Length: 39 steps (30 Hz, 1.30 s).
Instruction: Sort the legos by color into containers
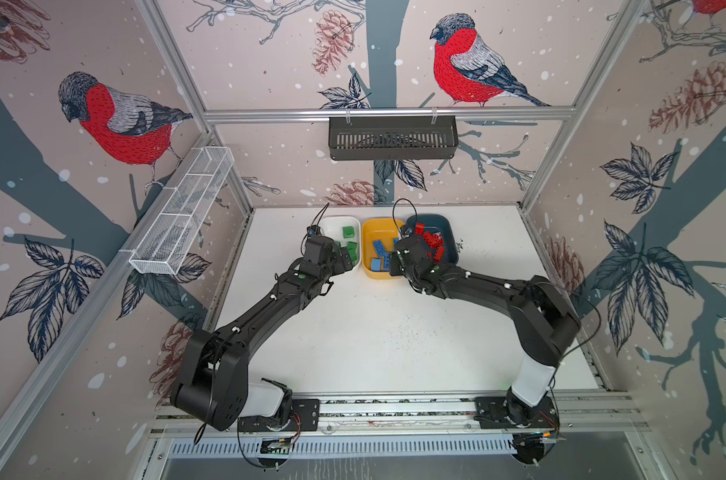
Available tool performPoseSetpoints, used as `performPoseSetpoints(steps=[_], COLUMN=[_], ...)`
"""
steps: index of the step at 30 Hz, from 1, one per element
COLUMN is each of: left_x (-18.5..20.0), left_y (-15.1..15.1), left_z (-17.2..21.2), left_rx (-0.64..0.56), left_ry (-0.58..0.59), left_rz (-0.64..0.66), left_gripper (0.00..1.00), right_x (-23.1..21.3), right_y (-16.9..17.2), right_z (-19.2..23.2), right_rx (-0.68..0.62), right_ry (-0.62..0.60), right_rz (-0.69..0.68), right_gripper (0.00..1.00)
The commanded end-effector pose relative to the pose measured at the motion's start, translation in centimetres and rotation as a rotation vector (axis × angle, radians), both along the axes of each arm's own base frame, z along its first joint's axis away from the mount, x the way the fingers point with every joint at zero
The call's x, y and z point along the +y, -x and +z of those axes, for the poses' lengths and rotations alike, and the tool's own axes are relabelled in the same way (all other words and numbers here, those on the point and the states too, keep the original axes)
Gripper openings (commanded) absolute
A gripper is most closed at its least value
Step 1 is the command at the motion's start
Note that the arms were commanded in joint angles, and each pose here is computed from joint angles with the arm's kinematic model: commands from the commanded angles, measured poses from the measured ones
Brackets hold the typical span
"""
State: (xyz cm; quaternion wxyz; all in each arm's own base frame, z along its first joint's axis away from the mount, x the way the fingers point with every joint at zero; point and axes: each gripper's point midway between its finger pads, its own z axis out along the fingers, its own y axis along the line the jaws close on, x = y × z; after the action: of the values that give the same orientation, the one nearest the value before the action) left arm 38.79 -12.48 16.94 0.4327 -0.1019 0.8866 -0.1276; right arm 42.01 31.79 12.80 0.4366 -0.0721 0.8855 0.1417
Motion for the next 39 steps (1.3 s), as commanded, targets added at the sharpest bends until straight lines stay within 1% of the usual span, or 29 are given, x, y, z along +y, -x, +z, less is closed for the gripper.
performPoseSetpoints(steps=[1,4,7,8,9,11,13,16,17,20,21,25,30,32,35,39], left_x=[1.1,1.7,1.9,2.0,2.1,2.2,2.5,3.1,3.4,3.9,3.8,4.5,6.6,7.3,9.3,11.9], left_y=[0.2,0.6,0.9,0.9,0.9,0.9,0.8,0.5,0.4,0.0,-0.2,-0.6,-0.6,-0.3,0.5,1.9], left_z=[0.4,0.4,0.4,0.4,0.4,0.3,0.2,0.4,0.5,0.9,1.1,1.6,2.5,3.1,3.1,3.0], left_rx=[-0.015,-0.016,-0.017,-0.016,-0.016,-0.014,-0.012,-0.022,-0.027,-0.041,-0.047,-0.077,-0.123,-0.154,-0.191,-0.219], left_ry=[-0.014,-0.027,-0.029,-0.030,-0.031,-0.036,-0.045,-0.069,-0.077,-0.085,-0.081,-0.094,-0.144,-0.161,-0.224,-0.327], left_rz=[0.051,0.069,0.078,0.082,0.086,0.089,0.103,0.137,0.154,0.184,0.183,0.228,0.331,0.362,0.444,0.553], left_gripper=[0.97,0.97,0.97,0.97,0.97,0.97,0.97,0.97,0.97,0.97,0.97,0.97,0.97,0.97,0.97,0.97], right_x=[1.5,2.3,3.3,3.5,3.5,3.2,2.6,0.8,-0.4,-5.3,-7.4,-15.4,-25.5,-29.2,-34.5,-39.2], right_y=[-2.6,-5.3,-7.1,-7.4,-7.6,-7.7,-7.4,-6.0,-5.4,-3.5,-2.8,0.0,3.8,5.4,7.8,10.5], right_z=[-0.5,-1.4,-2.0,-2.0,-1.7,-0.5,1.7,5.0,5.9,8.2,8.8,9.4,8.2,7.0,5.1,2.3], right_rx=[0.016,0.034,0.064,0.065,0.060,0.039,-0.001,-0.071,-0.099,-0.198,-0.226,-0.292,-0.330,-0.343,-0.368,-0.395], right_ry=[-0.001,0.012,0.023,0.030,0.037,0.040,0.022,-0.006,-0.004,-0.007,-0.016,-0.055,-0.054,-0.043,-0.009,0.068], right_rz=[0.039,0.042,0.074,0.082,0.084,0.087,0.090,0.098,0.077,-0.046,-0.097,-0.284,-0.508,-0.600,-0.732,-0.840], right_gripper=[0.41,0.45,0.56,0.61,0.68,0.73,0.76,0.80,0.83,0.91,1.00,0.99,0.99,1.00,1.00,1.00])
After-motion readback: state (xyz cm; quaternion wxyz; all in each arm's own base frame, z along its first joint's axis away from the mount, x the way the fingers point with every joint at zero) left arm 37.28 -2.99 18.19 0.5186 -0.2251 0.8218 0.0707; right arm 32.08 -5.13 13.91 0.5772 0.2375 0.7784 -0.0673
